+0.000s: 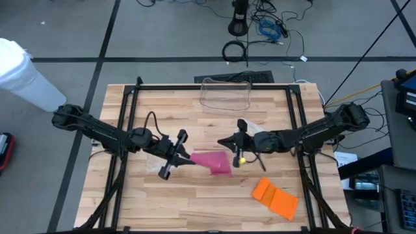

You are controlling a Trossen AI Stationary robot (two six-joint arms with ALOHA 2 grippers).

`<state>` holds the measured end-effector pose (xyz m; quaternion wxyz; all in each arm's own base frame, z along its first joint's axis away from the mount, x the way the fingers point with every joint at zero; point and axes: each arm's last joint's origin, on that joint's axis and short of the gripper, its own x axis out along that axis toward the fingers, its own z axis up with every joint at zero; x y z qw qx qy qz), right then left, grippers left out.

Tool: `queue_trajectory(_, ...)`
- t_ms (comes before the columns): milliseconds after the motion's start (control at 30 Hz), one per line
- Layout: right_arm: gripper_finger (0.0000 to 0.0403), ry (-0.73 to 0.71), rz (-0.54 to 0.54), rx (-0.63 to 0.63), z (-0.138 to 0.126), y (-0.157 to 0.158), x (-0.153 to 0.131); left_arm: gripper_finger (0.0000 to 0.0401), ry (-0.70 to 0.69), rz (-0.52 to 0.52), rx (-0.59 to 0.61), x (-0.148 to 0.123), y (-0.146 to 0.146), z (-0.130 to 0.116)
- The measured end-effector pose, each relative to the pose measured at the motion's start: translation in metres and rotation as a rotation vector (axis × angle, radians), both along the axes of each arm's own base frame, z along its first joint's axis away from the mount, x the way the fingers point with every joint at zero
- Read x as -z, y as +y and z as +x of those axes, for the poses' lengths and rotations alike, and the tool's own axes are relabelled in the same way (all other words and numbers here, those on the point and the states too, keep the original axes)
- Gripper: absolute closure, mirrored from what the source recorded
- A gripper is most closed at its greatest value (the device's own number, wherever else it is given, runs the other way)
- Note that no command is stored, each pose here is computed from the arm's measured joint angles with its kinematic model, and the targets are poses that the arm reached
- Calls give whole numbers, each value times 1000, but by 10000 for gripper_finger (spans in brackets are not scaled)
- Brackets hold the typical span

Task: Roll bandage
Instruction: Roll the pink bandage

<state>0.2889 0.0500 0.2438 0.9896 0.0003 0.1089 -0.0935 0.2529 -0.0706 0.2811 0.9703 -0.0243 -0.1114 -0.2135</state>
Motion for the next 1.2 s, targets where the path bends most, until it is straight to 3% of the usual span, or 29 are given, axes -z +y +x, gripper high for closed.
queue_trajectory(200, 403, 24, 11, 20, 5, -1, 9, 376, -8, 23, -1, 0, -3, 0)
queue_trajectory(333, 403, -34, -29, 29, 3, -1, -1, 376, 22, 36, -54, 2, -1, 1)
queue_trajectory(633, 375, -187, -28, -62, -33, 13, -49, 376, 46, 259, -183, 12, 1, 3)
queue_trajectory(900, 276, -216, 148, -166, -38, 31, -51, 376, 32, 415, -263, 15, 2, 4)
queue_trajectory(1067, 197, -220, 357, -174, -36, 32, -48, 376, 47, 522, -276, 20, 3, 4)
queue_trajectory(1200, 171, -219, 486, -157, -34, 31, -46, 376, 52, 530, -307, 20, 3, 4)
